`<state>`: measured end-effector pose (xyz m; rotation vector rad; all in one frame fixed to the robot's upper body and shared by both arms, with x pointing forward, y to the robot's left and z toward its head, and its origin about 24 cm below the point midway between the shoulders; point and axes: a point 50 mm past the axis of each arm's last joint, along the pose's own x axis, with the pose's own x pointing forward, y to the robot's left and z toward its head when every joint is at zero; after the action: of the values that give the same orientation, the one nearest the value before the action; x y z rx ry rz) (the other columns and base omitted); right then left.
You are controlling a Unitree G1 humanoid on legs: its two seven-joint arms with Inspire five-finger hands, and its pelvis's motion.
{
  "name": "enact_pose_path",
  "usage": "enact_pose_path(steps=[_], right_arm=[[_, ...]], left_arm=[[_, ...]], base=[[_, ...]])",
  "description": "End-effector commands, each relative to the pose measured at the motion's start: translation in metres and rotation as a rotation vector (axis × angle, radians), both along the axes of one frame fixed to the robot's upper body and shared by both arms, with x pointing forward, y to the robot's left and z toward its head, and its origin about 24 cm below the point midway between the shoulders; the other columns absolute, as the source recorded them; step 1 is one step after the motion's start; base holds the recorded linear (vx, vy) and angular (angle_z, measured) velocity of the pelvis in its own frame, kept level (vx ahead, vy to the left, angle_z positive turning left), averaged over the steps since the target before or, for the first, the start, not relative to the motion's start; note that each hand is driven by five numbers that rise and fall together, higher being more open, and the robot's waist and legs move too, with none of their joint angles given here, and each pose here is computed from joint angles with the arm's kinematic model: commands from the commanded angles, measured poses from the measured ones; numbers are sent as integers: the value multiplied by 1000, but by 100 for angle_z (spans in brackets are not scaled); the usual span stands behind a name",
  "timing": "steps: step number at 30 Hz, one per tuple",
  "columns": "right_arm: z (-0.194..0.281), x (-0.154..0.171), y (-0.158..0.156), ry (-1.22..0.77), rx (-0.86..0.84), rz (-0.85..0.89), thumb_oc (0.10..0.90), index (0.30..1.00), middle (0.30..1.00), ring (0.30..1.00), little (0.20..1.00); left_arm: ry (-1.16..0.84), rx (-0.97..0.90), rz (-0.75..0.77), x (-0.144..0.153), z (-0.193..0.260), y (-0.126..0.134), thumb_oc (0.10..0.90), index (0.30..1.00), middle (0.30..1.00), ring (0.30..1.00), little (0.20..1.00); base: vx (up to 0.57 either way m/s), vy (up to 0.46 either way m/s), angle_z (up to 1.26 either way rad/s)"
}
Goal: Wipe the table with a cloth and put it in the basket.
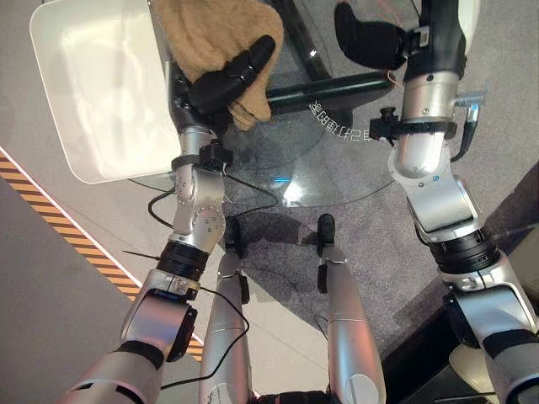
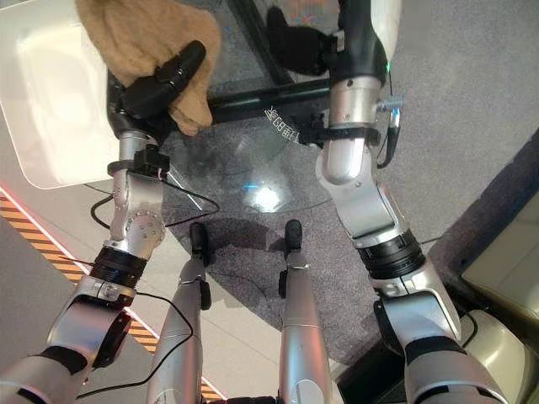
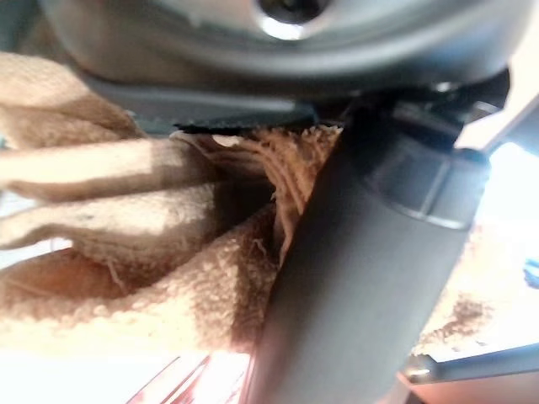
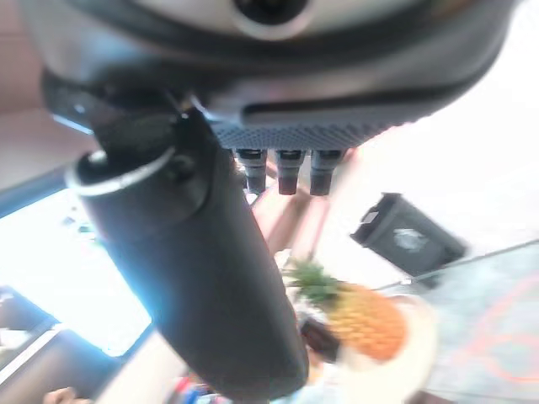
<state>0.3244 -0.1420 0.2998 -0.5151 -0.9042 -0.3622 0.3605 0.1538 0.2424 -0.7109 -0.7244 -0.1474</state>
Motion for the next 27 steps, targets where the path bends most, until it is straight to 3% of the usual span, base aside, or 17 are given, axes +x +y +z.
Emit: enact_pose_path(steps=[1,13,27], right_arm=[[47,-25,-17,-260,127,-25,800,900,900,900,900],[-5,-2,-56,-82,264,-163,800,900,900,900,900],[-72,19,-113,157,399,-359,800,900,900,900,900]], left_arm=[[-411,-8,27,-35,67,6,100,300,300,300,200],[-388,-23,172,-34,47,44,100,300,300,300,200],[-279,-132,442,-37,25,103,100,300,300,300,200]], base=[[0,0,0],[0,0,0],[-2,-6,-3]])
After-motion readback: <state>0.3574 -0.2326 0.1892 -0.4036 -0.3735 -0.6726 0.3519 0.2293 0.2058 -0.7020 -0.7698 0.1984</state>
